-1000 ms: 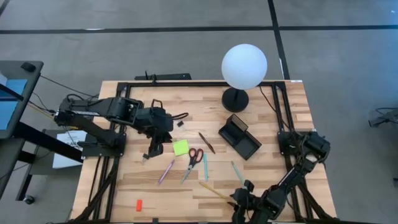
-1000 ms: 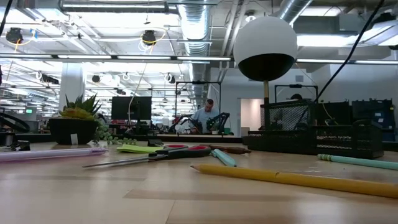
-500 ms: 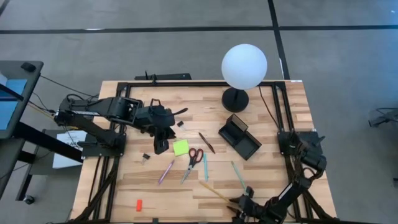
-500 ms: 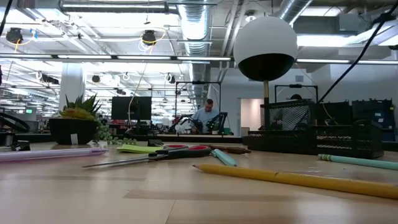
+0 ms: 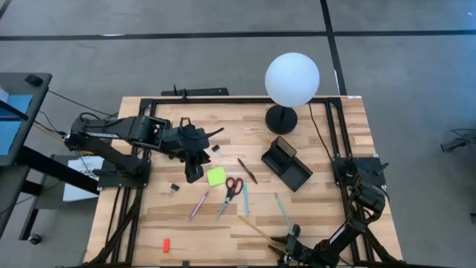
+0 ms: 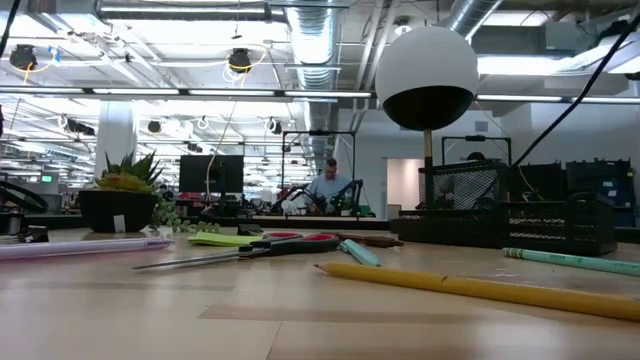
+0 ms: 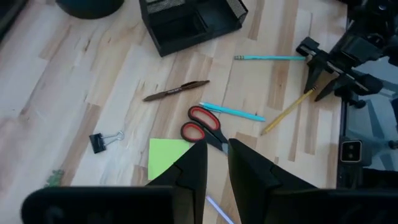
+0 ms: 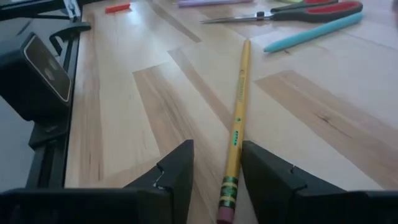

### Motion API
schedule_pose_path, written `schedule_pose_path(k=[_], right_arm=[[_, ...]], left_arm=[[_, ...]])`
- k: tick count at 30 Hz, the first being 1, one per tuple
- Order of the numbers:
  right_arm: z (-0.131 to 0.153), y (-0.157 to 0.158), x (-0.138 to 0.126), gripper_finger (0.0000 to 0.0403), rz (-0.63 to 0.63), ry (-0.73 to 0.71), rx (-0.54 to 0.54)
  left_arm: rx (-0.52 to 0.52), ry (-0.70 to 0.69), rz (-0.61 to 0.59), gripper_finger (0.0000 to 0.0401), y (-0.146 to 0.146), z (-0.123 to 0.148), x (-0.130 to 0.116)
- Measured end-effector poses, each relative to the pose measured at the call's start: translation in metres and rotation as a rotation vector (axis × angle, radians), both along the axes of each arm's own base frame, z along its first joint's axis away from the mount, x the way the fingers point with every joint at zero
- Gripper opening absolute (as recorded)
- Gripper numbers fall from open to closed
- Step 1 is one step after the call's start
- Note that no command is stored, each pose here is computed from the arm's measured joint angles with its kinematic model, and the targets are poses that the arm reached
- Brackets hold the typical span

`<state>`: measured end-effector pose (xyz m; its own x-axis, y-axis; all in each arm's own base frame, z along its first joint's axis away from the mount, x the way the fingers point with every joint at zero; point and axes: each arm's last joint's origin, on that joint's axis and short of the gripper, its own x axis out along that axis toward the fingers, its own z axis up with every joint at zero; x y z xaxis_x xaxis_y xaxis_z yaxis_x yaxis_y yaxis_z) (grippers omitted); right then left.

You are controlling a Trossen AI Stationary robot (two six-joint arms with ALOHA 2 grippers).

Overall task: Pick and place office supplies into organizer
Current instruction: Put the yellow pencil into the black desk organizer

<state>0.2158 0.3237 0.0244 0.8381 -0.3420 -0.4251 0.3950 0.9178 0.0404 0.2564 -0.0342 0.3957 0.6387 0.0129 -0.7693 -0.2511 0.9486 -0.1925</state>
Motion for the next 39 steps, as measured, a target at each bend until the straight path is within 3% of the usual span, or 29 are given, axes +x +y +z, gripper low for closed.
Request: schedule_pose_path(k=[7, 18, 22, 31, 34, 37, 39], right_arm=[[-0.001, -0.002, -0.003, 0.0105, -0.021, 0.007, 0.012], [-0.003, -0.003, -0.002, 0.0014, -0.013, 0.001, -0.03], [-0.006, -0.001, 0.0, 0.0016, -0.028, -0.007, -0.004], [-0.008, 0.008, 0.011, 0.0009, -0.047, 0.023, -0.055], [0.008, 0.007, 0.01, 0.0009, -0.073, 0.088, 0.046], [0.036, 0.003, 0.014, 0.0003, -0.081, 0.295, 0.196], [0.056, -0.004, 0.013, 0.0, -0.086, 0.391, 0.218]], left_arm=[[0.012, -0.002, 0.015, 0.0057, 0.002, 0.0, 0.0], [0.009, -0.005, 0.067, 0.0057, 0.007, 0.0, 0.001], [0.005, -0.013, 0.083, 0.0057, 0.007, 0.001, 0.001], [-0.004, -0.057, 0.118, 0.0057, 0.007, 0.003, 0.004], [0.001, -0.059, 0.112, 0.0057, 0.007, 0.003, 0.004], [0.003, -0.067, 0.112, 0.0057, 0.007, 0.004, 0.005], [0.013, -0.07, 0.121, 0.0057, 0.007, 0.004, 0.005]])
